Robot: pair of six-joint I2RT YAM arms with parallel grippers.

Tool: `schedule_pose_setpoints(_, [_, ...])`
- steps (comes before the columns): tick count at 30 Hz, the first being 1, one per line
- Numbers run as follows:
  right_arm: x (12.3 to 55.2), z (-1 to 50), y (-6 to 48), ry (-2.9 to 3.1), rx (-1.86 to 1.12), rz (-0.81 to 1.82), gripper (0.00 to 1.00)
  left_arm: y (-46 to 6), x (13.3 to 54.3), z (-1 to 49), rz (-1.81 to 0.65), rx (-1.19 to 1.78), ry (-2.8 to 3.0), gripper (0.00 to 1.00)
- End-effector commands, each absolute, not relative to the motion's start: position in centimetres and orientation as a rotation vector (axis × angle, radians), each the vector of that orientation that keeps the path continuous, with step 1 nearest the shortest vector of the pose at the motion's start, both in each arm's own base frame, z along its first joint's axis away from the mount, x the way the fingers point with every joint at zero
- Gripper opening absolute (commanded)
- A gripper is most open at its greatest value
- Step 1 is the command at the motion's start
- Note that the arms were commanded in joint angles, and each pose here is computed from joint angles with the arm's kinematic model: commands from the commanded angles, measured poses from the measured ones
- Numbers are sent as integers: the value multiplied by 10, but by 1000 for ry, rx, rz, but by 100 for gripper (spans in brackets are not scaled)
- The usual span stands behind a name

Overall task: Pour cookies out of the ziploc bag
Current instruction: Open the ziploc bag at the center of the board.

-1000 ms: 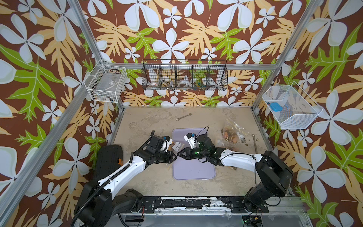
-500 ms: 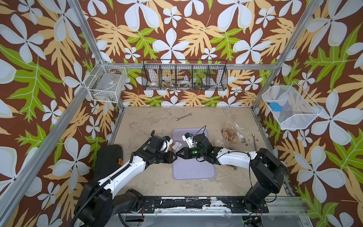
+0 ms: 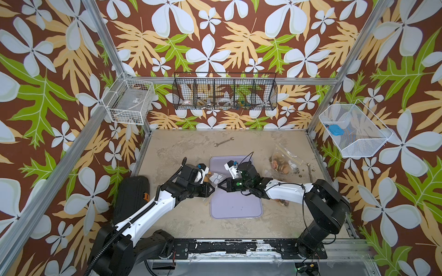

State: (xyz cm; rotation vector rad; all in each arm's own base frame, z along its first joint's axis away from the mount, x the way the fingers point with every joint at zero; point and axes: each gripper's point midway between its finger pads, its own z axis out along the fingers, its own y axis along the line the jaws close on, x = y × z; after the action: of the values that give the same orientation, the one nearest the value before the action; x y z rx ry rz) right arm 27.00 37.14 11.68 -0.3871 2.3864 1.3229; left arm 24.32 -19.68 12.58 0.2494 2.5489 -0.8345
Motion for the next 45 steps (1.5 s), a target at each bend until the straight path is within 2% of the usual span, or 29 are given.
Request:
schedule_pose_setpoints(1, [269, 123, 372, 2359, -412, 1324, 8, -196, 246, 126, -820, 237, 2558, 34])
schedule_pose_setpoints(17, [270, 121, 369, 2372, -416, 1293, 0, -207, 248, 138, -889, 300, 2502, 35])
schedule_pose_setpoints(31, [268, 128, 368, 2362, -429, 1333, 0, -215, 253, 128, -889, 334, 2539, 33])
schedule_pose_setpoints(43, [264, 128, 368, 2365, -440, 1350, 0, -215, 257, 122, -853, 338, 2556, 29])
schedule_pose_setpoints(45, [264, 128, 368, 2363, -442, 1349, 0, -215, 258, 118, -843, 336, 2569, 23])
